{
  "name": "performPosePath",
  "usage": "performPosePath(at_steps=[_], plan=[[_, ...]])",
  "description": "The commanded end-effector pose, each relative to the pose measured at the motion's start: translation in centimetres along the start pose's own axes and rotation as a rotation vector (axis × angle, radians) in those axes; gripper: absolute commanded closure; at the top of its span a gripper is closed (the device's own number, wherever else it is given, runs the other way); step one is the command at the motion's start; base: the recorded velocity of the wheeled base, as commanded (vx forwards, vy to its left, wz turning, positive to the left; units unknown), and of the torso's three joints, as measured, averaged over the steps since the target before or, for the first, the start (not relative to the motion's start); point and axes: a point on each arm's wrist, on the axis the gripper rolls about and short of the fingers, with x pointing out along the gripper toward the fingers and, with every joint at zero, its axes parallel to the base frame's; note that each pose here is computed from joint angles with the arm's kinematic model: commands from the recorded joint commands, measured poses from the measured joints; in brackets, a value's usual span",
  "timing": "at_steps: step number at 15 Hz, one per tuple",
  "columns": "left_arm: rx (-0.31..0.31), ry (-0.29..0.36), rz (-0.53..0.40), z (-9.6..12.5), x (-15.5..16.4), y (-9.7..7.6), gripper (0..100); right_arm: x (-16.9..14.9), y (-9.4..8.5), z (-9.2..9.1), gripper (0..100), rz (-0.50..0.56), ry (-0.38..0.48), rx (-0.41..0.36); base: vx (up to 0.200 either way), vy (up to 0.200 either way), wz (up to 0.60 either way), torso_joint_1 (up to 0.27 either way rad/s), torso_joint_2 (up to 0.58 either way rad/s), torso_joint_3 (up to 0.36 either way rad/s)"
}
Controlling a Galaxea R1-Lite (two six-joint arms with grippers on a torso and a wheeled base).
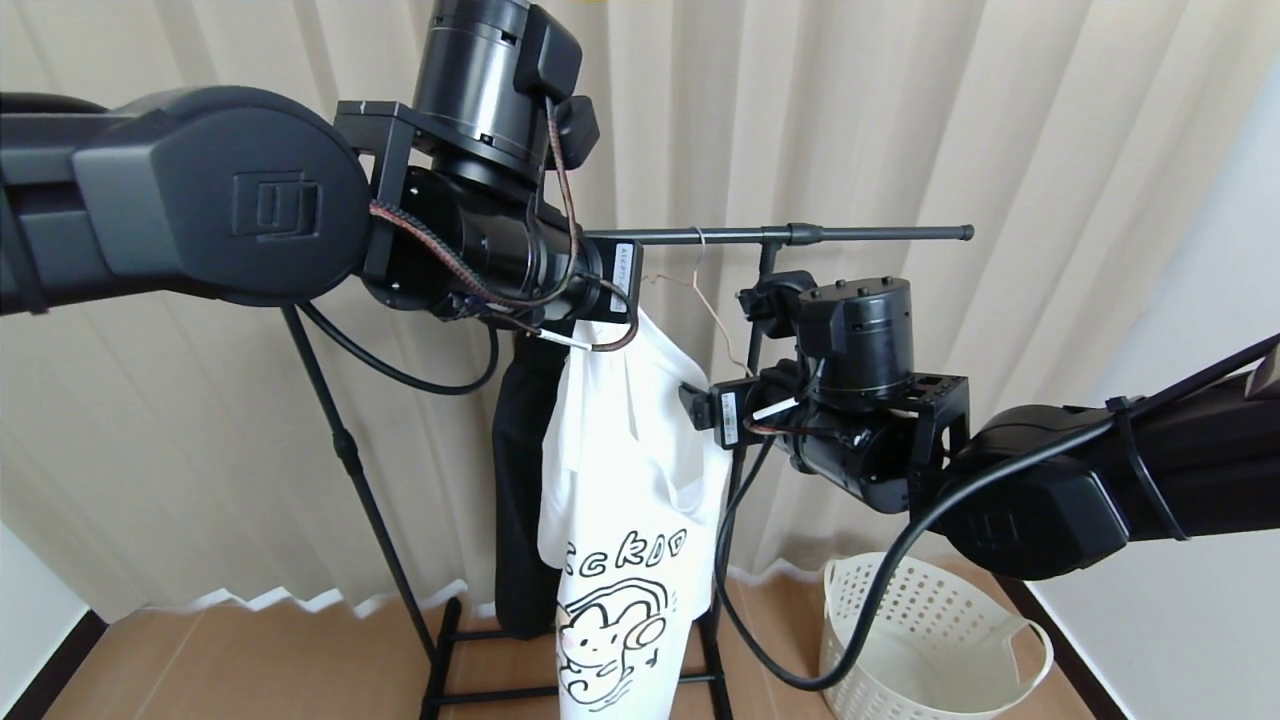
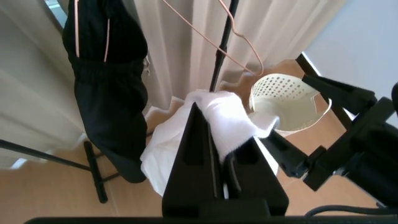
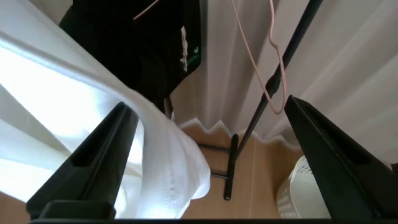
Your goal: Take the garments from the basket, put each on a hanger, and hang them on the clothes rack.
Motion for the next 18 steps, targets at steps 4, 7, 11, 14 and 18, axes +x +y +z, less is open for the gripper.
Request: performPosePath(at_steps=[4,7,11,14,18], plan=[[0.005,0.002,0.0,-0.1,-0.6,0.2,100,0.3,-0.2,-0.2,100,-0.005,0.005,0.003,0.0,0.0,0.0,0.0,0.0,0.0],[0.017,0.008,-0.001,-0.3,-0.4,0.1,100,0.1,-0.5,0.1,100,-0.008,-0.004,0.008,0.0,0.0,0.0,0.0,0.0,0.0],[0.047,0.107,-0.09,-2.4,0.6,0.2,100,-2.3,-2.2,2.7,100,-0.027,-0.072,0.034,0.0,0.0,0.0,0.0,0.0,0.0],[0.062,0.136,-0.106,-3.2,0.6,0.2,0,-4.2,-3.8,4.0,100,-0.052,-0.114,0.017,0.0,0.0,0.0,0.0,0.0,0.0],[0.067,0.142,-0.196,-3.3,-0.7,0.4,0,-5.9,-6.3,4.1,100,-0.112,-0.115,-0.08,0.0,0.0,0.0,0.0,0.0,0.0]])
